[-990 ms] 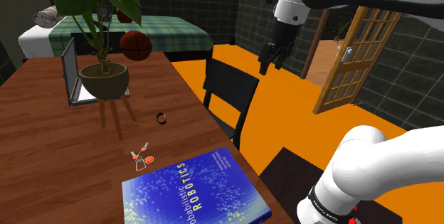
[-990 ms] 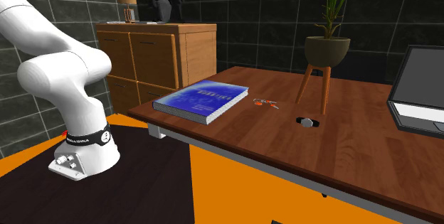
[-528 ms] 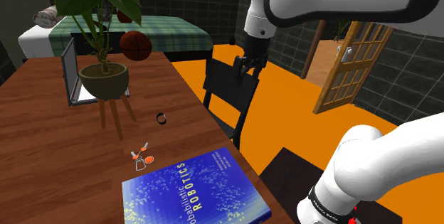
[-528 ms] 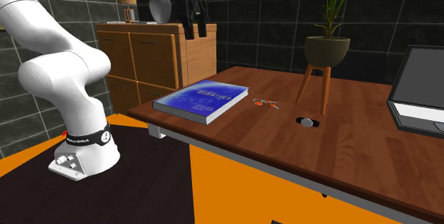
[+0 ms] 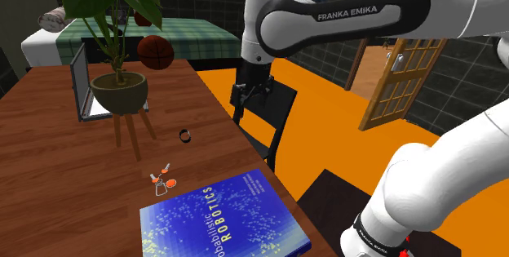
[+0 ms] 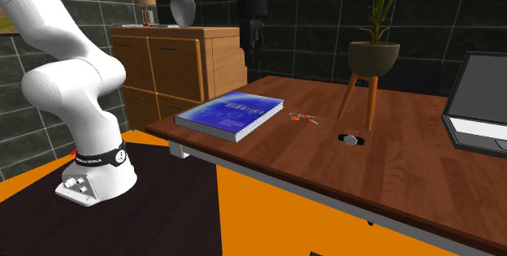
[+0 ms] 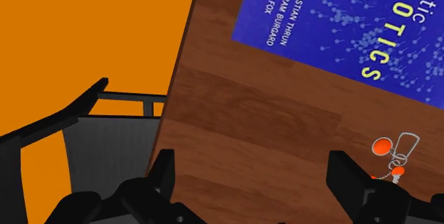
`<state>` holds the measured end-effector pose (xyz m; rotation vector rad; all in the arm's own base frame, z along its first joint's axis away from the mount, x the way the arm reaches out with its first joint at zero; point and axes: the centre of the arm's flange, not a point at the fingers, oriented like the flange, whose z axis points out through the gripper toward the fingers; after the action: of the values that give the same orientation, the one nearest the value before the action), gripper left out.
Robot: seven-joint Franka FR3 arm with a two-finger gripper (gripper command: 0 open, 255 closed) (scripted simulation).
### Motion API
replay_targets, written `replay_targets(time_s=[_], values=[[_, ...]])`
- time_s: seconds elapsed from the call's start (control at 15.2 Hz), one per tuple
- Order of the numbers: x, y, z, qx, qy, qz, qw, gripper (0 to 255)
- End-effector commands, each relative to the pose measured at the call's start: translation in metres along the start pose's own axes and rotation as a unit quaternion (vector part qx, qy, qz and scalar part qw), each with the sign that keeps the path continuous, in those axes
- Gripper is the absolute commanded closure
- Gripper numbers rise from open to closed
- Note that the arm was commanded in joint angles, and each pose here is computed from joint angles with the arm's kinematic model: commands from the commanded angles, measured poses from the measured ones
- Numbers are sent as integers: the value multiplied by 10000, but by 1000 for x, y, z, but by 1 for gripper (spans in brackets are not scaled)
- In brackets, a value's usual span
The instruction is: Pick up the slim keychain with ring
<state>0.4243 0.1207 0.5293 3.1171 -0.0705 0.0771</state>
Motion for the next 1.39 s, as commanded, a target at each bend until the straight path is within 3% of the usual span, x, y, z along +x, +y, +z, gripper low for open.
replay_targets(time_s=[0.0,1.32], values=[[12,-20,12,-3,-40,-22,10000,0],[128,-217,160,-79,-469,-263,9985,0]])
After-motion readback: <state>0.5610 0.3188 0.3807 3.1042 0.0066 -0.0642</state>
